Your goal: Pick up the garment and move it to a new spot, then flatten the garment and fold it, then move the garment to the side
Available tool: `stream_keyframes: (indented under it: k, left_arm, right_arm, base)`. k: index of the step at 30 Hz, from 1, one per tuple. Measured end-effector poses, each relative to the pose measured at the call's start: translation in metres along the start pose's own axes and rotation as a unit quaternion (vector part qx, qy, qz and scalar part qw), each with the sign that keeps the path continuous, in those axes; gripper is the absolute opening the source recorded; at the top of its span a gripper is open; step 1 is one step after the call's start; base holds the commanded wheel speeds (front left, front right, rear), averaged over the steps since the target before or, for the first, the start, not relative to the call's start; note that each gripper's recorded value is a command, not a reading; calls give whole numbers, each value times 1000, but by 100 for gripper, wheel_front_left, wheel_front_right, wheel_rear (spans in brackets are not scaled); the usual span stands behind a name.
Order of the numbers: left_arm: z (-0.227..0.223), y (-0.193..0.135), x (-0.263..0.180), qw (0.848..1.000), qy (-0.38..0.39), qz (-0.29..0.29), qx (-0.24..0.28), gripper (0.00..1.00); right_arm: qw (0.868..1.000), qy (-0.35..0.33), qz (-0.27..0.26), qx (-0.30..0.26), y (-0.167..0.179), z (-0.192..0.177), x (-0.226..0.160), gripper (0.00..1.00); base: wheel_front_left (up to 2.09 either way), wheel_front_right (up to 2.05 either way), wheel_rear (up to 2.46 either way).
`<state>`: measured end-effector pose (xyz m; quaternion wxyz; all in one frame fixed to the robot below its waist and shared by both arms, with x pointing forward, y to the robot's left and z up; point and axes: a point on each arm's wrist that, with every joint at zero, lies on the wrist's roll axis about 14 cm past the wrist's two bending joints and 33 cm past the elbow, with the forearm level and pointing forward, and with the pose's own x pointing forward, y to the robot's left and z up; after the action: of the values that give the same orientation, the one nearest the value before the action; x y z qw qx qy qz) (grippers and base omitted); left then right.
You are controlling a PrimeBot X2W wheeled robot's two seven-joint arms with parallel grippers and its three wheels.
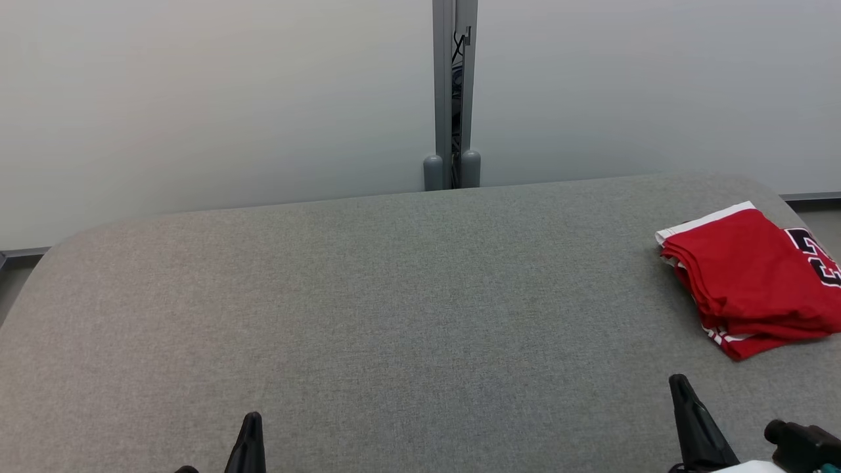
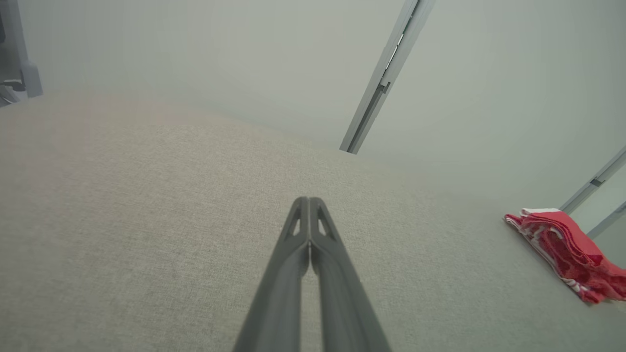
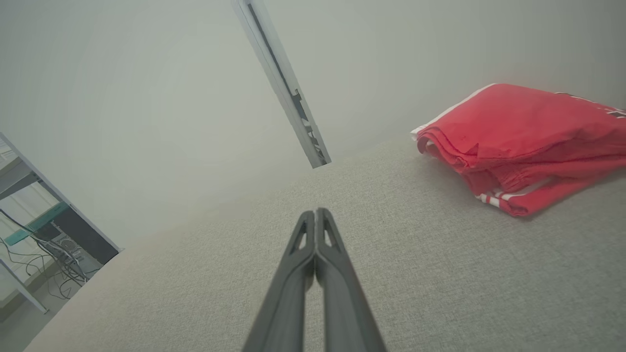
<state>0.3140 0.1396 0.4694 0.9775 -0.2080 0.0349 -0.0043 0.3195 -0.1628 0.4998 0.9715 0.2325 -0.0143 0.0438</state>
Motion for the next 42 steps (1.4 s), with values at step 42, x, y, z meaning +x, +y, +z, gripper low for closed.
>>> stream_keyframes:
  k: [42]
  left_arm:
    - [14,-10,12,958,1,-9,-285,0]
  right_arm:
    - [958,-3,-74,277,-55,20,-2,0]
  base:
    - [0,0,0]
